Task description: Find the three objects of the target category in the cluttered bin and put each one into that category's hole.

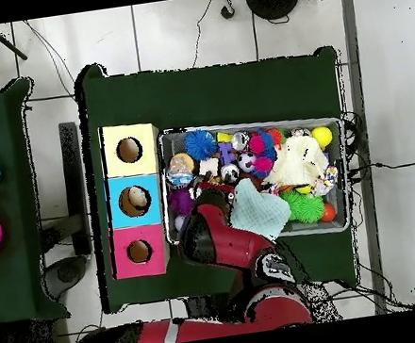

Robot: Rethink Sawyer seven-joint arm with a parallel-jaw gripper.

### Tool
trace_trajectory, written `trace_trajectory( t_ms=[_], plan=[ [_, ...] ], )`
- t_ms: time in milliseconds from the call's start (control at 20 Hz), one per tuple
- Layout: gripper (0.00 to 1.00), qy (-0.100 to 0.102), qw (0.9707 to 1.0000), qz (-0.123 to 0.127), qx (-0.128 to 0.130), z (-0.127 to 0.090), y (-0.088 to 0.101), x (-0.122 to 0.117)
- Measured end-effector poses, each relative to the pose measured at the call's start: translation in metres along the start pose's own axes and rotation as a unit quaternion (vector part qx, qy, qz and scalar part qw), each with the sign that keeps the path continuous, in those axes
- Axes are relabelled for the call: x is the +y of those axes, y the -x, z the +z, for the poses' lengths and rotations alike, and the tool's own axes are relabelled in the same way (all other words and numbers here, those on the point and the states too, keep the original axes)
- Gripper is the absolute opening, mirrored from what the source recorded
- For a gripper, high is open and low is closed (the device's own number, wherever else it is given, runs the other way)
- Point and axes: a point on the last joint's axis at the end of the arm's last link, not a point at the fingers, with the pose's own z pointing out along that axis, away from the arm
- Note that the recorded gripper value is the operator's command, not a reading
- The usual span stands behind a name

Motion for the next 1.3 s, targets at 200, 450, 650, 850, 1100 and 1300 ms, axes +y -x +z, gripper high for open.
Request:
trace_trajectory(
  t_ms=[200, 450, 650, 850, 1100, 1300],
  plan=[
    [1.0, 0.008, 0.9999, 0.008, 0.002, 0.0009, 0.001, 0.0013],
    [1.0, 0.011, 0.9999, 0.011, 0.003, 0.001, 0.0012, 0.0013],
    [1.0, 0.012, 0.9999, 0.011, 0.003, 0.0009, 0.0014, 0.0025],
    [1.0, 0.013, 0.9998, 0.013, 0.003, 0.0013, 0.0016, 0.0025],
    [1.0, 0.016, 0.9997, 0.019, 0.005, 0.0015, 0.0022, 0.002],
    [1.0, 0.02, 0.9995, 0.024, 0.006, 0.0013, 0.003, 0.0027]
  ],
)
